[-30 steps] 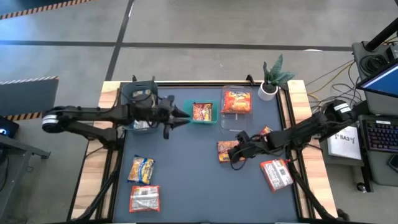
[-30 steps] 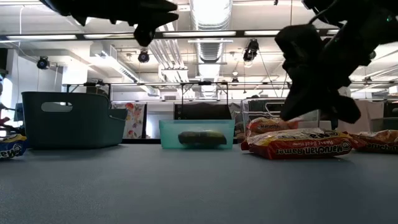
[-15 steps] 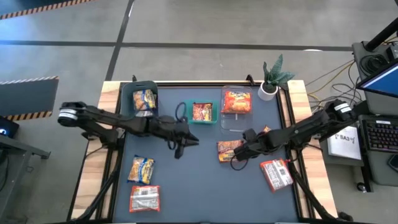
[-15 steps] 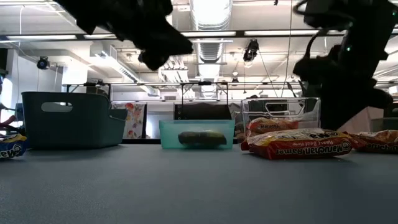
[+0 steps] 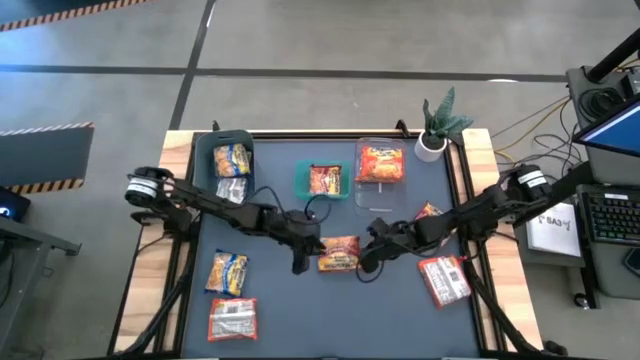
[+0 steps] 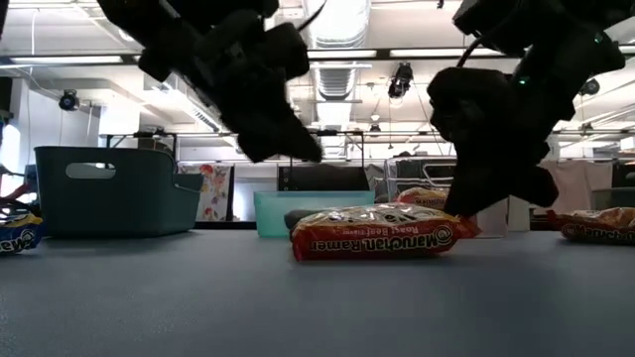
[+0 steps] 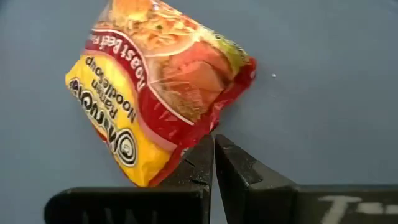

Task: Sort Maruchan noodles
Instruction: Put the left red noodle pack into the light blue bin

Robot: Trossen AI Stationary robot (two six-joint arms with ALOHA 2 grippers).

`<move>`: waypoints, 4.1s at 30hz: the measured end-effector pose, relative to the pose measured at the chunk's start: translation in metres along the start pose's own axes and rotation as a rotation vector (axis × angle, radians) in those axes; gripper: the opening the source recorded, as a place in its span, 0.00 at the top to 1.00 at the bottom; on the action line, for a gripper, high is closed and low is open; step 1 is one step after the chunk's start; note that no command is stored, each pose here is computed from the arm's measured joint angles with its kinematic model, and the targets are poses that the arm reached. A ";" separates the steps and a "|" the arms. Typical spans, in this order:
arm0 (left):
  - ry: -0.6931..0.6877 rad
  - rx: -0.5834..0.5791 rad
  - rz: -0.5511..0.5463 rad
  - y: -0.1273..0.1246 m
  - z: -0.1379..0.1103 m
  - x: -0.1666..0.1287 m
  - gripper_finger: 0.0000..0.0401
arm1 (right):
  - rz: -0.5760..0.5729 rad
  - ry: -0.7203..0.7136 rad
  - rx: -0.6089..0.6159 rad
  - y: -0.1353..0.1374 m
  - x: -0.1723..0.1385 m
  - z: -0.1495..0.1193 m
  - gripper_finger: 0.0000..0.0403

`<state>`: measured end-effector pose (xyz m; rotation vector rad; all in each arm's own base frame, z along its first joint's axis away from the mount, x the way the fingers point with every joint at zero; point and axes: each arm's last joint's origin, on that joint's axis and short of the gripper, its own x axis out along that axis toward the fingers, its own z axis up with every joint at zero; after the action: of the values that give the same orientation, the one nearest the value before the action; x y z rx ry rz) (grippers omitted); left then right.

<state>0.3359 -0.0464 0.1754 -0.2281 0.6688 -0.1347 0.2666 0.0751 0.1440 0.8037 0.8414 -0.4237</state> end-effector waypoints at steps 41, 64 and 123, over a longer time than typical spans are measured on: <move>0.052 0.061 0.095 -0.006 -0.017 0.023 0.87 | -0.001 -0.068 0.069 0.003 -0.019 0.003 0.41; -0.041 0.032 0.143 0.001 -0.045 0.024 0.87 | 0.045 -0.068 0.047 0.005 0.008 -0.003 0.39; -0.200 0.329 0.348 -0.009 -0.001 -0.064 0.87 | 0.294 -0.312 -0.005 0.020 -0.023 0.045 0.89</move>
<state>0.2855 -0.0429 0.2155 0.1900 0.4694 0.1116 0.2870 0.0538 0.1892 0.8168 0.4264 -0.2758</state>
